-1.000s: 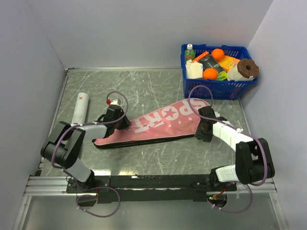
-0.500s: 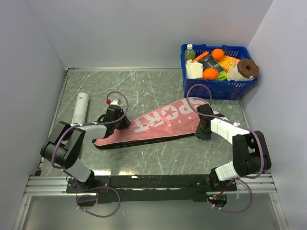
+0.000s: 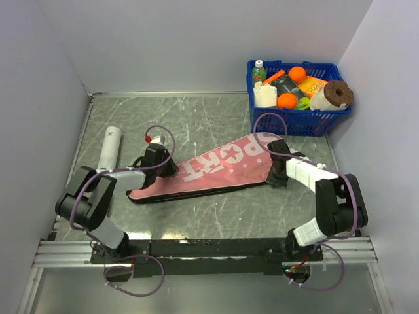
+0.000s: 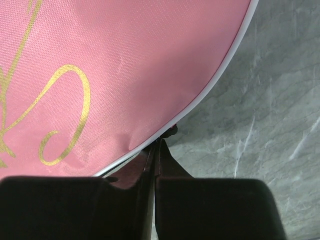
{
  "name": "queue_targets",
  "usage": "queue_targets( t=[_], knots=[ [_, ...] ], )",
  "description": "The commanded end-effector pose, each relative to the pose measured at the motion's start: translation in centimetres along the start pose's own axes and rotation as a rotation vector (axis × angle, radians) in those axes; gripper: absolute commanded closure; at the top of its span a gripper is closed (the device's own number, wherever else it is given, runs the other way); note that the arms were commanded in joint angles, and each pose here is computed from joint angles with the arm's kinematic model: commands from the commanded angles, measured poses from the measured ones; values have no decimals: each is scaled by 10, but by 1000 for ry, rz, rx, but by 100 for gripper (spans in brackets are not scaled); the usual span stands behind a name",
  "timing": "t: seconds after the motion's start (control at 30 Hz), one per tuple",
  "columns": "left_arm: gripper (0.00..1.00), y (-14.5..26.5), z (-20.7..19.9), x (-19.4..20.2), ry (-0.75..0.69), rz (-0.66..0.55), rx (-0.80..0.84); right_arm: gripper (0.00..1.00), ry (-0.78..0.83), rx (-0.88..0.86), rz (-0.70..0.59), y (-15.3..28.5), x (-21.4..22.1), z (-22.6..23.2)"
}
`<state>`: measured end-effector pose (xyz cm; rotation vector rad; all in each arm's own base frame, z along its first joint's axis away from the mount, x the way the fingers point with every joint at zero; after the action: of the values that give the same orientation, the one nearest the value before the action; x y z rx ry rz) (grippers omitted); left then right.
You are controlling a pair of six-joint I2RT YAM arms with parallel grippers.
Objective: Pack up the badminton gear
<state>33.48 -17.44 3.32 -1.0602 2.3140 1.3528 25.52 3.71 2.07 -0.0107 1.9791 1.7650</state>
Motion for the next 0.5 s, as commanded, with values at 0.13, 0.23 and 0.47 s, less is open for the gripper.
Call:
queue_targets(
  t=[0.13,0.23,0.47],
  knots=[
    [87,6,35,18,-29,50,-122,100,8,-81,-59,-1,-20,18],
    [87,6,34,18,-32,51,-115,100,32,-148,-64,5,-17,28],
    [87,4,33,20,-29,54,-115,100,185,-330,-44,41,16,96]
  ],
)
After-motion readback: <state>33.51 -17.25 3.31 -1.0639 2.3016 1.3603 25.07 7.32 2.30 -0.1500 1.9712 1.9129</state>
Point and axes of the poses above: each gripper's point midway between its finger pads, its own y axis back along the fingers, its own z axis along the line the jaws close on, x = y × z, the point moved 1 cm from there along y, back along the fingers, and after that the axes turned 6 degrees about y, right-handed, at the moved point
